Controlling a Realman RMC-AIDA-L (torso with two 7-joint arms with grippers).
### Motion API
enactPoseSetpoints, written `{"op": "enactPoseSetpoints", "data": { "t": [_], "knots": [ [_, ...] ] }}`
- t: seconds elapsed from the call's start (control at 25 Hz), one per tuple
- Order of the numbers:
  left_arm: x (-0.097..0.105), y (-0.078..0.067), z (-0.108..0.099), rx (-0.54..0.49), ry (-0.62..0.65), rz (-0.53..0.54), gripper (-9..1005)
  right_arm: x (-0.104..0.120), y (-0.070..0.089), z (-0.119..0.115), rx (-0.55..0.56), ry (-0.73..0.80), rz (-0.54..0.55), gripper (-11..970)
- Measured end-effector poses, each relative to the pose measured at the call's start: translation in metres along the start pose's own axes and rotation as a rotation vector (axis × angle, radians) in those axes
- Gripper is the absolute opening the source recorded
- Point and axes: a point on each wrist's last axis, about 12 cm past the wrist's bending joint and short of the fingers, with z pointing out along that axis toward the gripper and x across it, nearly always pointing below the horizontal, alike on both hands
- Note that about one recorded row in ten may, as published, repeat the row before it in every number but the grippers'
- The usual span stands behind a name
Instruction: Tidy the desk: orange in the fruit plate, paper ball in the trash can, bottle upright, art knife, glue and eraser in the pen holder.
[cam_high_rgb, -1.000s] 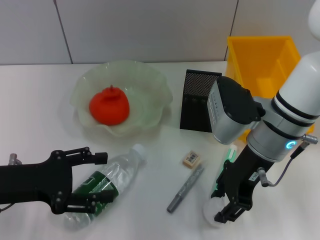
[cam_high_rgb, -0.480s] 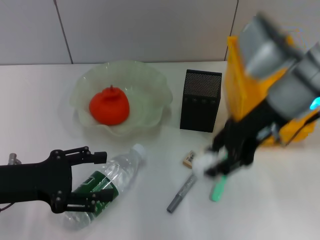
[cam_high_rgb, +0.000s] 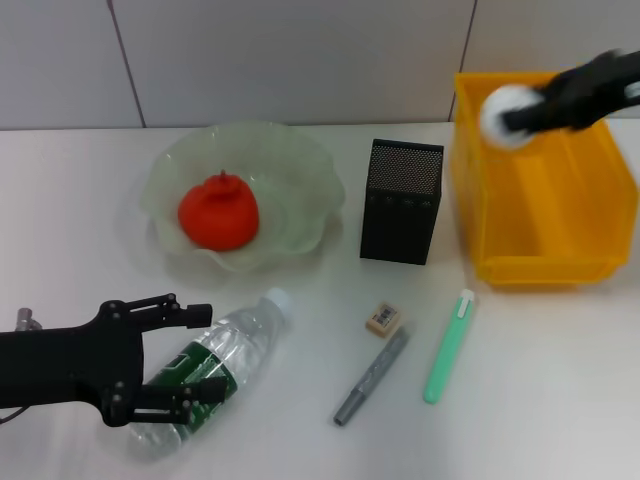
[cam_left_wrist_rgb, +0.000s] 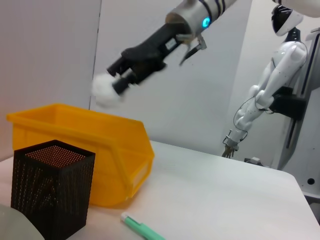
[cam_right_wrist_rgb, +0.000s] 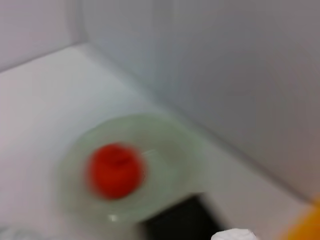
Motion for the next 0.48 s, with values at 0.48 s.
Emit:
{"op": "enactPoseSetpoints", "data": {
  "t": [0.48],
  "knots": [
    [-0.001,0.001,-0.001,0.000,0.004,0.004,860,0.040,-0.041,-0.003,0.195,-0.035,0.208,470]
  ]
}}
